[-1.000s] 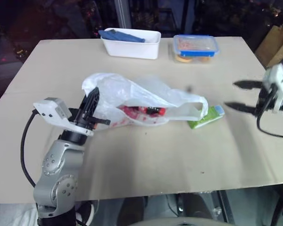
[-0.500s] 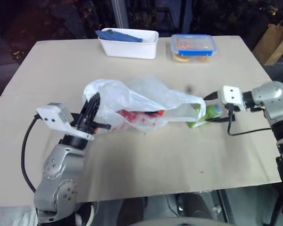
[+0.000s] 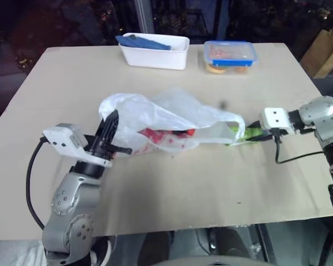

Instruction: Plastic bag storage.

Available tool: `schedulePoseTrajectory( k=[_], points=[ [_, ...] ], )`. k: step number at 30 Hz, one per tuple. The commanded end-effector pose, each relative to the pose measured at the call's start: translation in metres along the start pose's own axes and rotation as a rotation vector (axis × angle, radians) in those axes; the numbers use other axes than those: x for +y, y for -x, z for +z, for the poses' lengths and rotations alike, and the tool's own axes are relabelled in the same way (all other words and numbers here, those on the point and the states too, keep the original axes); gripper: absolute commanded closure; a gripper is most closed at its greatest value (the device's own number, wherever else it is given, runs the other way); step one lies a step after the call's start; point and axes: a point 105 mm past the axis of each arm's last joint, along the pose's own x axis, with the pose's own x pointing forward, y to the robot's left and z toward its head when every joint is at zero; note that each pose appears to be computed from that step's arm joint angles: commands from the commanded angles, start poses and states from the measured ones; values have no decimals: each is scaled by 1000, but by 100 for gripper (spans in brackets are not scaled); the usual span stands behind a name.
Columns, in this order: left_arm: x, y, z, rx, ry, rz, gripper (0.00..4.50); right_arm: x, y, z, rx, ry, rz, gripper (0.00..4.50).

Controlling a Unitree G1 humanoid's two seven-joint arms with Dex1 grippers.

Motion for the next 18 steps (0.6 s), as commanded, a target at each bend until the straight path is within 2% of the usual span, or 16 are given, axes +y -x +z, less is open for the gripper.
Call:
schedulePoseTrajectory(
  k=[1,6,10,11,13,15,18],
  points=[
    [-3,-2,9,-32,-18,-28,450,3,24,12,-42,-25,-7,297],
    [-4,-2,7,-21,-16,-40,450,42,50,47,-99,-129,110,297],
    [-4,-3,5,-10,-8,-48,450,82,57,117,-297,-177,307,297],
    [-4,-4,4,-9,-7,-49,450,83,57,129,-342,-183,307,297],
    [-6,-5,3,-9,1,-56,450,71,52,164,-500,-161,232,297],
    [-8,-7,4,-16,15,-61,450,54,42,187,-591,-157,133,297],
    [-10,-9,6,-31,37,-67,450,40,12,189,-568,-151,52,297]
  ],
)
